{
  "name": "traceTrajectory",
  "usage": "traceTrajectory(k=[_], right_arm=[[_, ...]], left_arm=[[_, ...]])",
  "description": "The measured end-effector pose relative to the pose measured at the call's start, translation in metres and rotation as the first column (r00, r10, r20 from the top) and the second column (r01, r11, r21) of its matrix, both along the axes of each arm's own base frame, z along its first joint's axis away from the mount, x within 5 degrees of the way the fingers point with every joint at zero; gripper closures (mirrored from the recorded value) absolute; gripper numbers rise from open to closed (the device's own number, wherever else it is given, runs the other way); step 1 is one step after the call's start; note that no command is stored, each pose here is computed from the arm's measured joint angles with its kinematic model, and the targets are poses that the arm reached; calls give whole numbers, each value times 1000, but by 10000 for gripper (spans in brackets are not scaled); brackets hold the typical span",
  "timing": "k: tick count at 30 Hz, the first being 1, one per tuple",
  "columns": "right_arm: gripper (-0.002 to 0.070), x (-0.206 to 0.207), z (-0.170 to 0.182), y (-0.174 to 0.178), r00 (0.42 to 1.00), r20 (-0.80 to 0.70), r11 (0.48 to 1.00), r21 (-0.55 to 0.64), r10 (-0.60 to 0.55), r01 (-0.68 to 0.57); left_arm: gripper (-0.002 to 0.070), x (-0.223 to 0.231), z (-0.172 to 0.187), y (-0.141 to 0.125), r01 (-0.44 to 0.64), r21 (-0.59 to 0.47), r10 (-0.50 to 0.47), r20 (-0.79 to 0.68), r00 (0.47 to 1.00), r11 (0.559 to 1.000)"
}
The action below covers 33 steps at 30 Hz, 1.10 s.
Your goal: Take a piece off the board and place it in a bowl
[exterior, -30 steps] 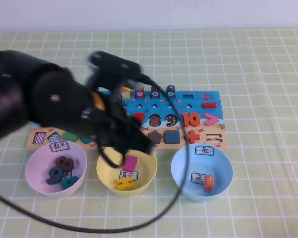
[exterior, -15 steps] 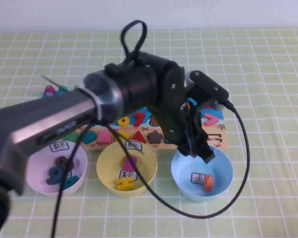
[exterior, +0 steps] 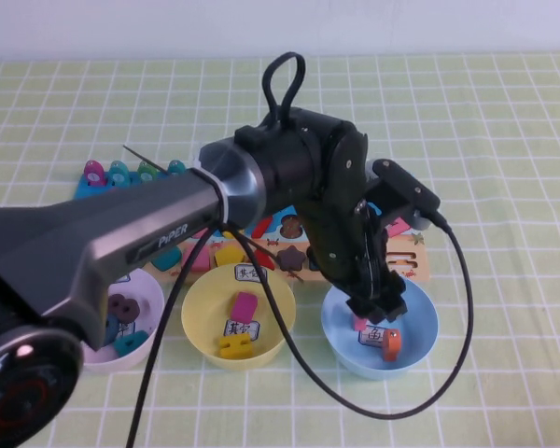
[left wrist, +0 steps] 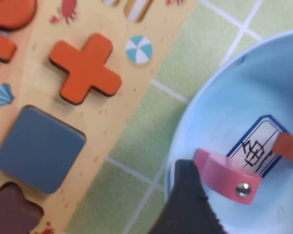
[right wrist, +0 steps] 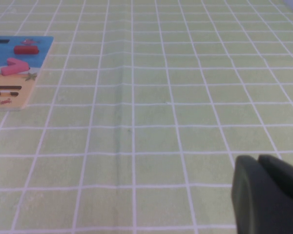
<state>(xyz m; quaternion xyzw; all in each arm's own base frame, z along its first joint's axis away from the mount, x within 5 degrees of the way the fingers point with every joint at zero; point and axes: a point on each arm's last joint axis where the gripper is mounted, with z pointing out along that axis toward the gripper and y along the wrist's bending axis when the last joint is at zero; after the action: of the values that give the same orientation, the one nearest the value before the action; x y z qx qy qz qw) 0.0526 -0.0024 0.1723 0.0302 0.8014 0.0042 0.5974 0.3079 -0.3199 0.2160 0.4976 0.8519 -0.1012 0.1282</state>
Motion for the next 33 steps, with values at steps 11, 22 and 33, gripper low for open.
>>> traceTrajectory(k=[11, 22, 33], right_arm=[[694, 0, 0, 0, 1000, 0, 1000, 0, 0, 0], [694, 0, 0, 0, 1000, 0, 1000, 0, 0, 0], [694, 0, 0, 0, 1000, 0, 1000, 0, 0, 0]], left_arm=[[643, -26, 108, 28, -27, -271, 96, 242, 966, 962], [676, -110, 109, 118, -19, -471, 233, 400, 887, 882], [676, -183, 105, 188, -11, -544, 278, 411, 868, 839]])
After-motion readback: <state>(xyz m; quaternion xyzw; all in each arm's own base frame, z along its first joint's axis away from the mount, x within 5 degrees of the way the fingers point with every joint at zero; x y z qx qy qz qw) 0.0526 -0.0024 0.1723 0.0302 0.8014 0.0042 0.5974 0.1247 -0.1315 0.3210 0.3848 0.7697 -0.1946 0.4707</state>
